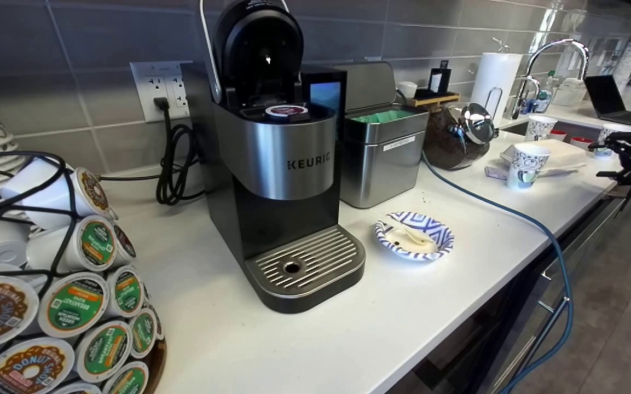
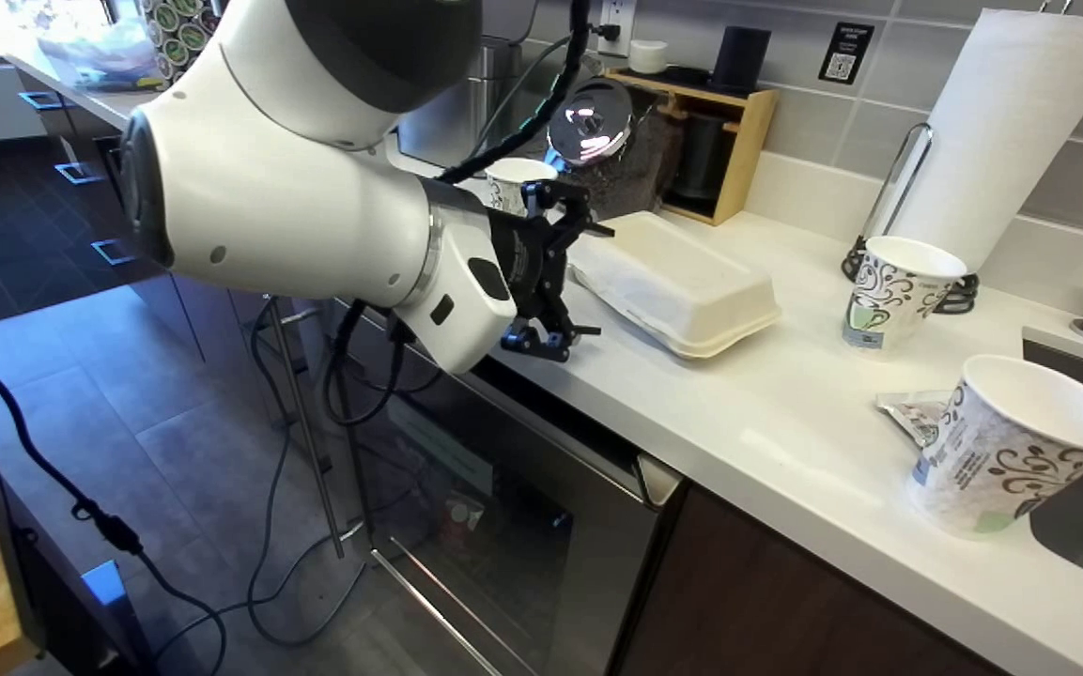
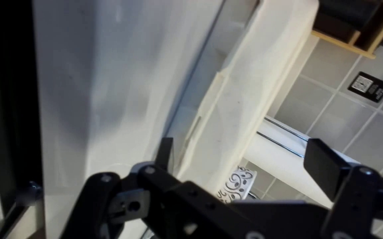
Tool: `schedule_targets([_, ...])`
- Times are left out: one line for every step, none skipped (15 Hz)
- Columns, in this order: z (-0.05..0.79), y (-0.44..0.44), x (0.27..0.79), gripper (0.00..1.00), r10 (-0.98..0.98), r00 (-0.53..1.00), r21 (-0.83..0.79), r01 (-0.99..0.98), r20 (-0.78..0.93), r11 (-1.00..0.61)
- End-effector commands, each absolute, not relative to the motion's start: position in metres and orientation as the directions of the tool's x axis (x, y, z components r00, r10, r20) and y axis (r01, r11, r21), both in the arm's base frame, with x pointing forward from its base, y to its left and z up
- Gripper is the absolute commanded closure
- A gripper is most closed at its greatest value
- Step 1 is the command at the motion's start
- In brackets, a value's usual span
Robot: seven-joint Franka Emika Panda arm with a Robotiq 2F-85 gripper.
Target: Open the lid of the disposable plate
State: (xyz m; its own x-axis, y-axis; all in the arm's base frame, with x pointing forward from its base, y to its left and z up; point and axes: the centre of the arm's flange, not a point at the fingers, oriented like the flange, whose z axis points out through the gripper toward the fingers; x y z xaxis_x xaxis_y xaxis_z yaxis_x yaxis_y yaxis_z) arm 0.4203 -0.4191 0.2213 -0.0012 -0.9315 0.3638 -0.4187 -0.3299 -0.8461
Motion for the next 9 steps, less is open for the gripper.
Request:
schedule_targets([0.226,-0.404,0.415,0.0,-0.968,0.029,-0.81,-0.541,0.25,-0.226])
schedule_targets([0.218,-0.414,0.418,0.0,-0.948,0.02,-0.824,-0.488,0.318,-0.287])
schedule_targets([0.218,-0.412,0.42,0.0,-0.95,0.022,-0.822,-0.495,0.31,-0.28])
schedule_targets([0.219,-0.412,0.421,0.0,-0.95,0.023,-0.823,-0.493,0.312,-0.283])
schedule_targets([0.22,-0.413,0.421,0.0,-0.949,0.023,-0.823,-0.492,0.313,-0.283])
schedule_targets([0.22,-0.409,0.423,0.0,-0.953,0.006,-0.824,-0.5,0.302,-0.265])
schedule_targets([0.218,-0.404,0.426,0.0,-0.961,-0.006,-0.823,-0.518,0.276,-0.233])
schedule_targets([0.217,-0.401,0.429,0.0,-0.966,-0.017,-0.818,-0.536,0.257,-0.208])
schedule_targets([0.218,-0.397,0.431,0.0,-0.971,-0.031,-0.814,-0.552,0.239,-0.183])
